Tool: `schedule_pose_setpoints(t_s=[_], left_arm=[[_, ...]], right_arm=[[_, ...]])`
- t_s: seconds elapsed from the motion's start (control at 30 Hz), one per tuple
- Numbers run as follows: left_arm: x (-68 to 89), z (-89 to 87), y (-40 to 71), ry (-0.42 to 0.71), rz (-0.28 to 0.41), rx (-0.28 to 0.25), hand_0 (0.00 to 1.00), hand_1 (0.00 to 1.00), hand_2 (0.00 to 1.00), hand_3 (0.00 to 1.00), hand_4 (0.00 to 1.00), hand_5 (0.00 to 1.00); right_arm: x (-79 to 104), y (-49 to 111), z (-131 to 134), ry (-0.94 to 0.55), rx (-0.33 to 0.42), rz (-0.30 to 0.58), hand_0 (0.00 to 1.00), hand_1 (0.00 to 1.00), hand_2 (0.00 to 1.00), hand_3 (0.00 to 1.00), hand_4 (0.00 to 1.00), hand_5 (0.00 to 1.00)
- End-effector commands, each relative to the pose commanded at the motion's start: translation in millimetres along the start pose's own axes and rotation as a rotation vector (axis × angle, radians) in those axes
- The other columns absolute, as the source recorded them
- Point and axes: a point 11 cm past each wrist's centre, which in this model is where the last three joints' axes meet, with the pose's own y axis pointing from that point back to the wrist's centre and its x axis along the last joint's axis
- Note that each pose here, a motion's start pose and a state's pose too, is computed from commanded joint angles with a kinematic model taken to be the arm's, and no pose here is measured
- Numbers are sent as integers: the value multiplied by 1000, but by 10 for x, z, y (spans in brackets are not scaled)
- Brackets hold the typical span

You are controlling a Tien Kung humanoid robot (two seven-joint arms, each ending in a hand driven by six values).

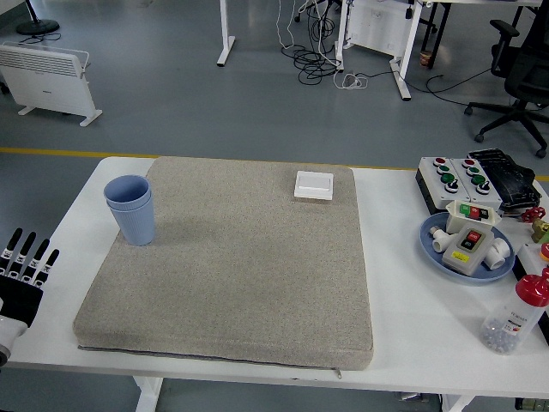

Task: Push cup pick cup insert cup

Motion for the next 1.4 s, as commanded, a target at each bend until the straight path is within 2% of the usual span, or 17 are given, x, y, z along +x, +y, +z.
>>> schedule_pose_setpoints(t_s=[0.67,1.4], left_arm=[[-52,32,-44,1,-9,-15,853,858,920,834,706,998],[-63,-12,-56,7,-16,0,850,856,921,834,705,998]], right_arm=[[2,8,-50,-4,10,0,725,648,643,575,120,465],[-2,11,-63,-5,13,-1,725,647,644,575,120,465]])
